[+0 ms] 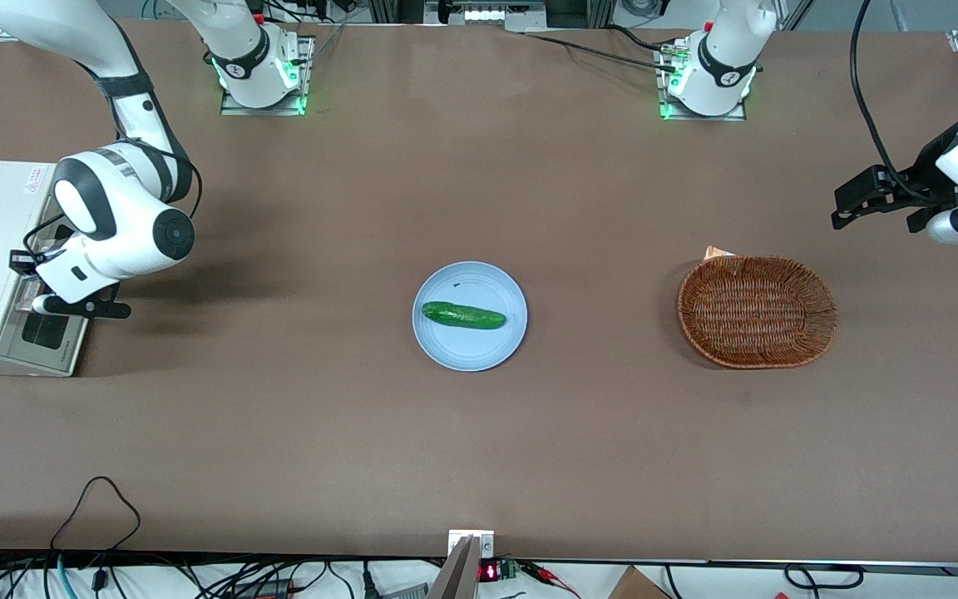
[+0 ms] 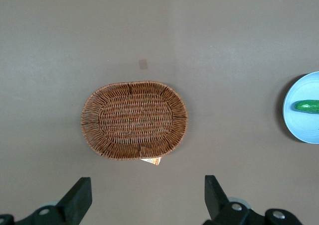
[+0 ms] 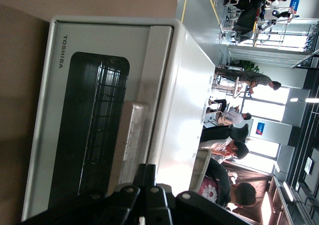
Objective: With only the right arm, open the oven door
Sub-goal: 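Close the right gripper on the oven door handle, then pull the handle outward and down with the right gripper, swinging the door open, then push the door fully down with the right gripper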
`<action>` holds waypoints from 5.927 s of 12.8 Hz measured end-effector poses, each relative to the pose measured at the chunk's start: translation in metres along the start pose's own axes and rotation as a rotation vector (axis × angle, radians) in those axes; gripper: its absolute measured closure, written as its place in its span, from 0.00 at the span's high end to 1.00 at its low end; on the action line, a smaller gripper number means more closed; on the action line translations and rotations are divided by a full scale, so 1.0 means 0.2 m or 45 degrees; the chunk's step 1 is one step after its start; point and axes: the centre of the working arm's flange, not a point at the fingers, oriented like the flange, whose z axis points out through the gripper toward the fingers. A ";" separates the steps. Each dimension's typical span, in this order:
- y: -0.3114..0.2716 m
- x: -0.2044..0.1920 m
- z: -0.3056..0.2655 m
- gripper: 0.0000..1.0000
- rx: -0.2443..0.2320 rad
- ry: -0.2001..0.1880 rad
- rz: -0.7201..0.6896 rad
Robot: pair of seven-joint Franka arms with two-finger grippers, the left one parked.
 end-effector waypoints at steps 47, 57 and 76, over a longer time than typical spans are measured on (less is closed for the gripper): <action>-0.76 0.05 -0.28 0.01 0.088 0.133 -0.025; -0.89 0.06 -0.26 0.01 0.092 0.128 -0.073; -1.06 0.10 -0.19 0.01 0.104 0.105 -0.099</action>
